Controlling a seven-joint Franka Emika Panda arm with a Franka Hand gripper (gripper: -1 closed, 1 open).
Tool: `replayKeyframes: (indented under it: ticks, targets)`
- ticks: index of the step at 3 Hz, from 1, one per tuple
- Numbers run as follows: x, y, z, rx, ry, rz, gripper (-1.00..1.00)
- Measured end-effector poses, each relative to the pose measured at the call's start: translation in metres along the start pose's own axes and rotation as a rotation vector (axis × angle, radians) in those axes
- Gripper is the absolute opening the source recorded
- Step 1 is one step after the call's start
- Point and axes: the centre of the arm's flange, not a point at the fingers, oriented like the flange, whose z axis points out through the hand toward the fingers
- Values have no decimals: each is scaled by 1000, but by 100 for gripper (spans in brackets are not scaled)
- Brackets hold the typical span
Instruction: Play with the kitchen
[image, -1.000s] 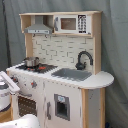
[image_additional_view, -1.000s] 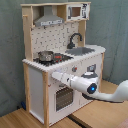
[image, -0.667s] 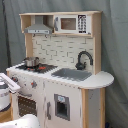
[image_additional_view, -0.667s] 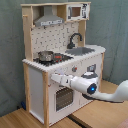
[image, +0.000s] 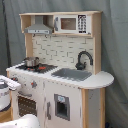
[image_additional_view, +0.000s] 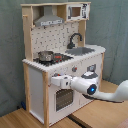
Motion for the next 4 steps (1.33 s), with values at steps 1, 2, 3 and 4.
replayKeyframes:
  ticks: [1,2,3,4]
  targets:
    - [0,-1,0,-5,-6,-136,-100]
    - [0,-2,0,-11,-14,-278,-100]
    - [0,-3,0,-14,-20,-404,-100]
    - [0,-2,-1,-16,-20,-425,-100]
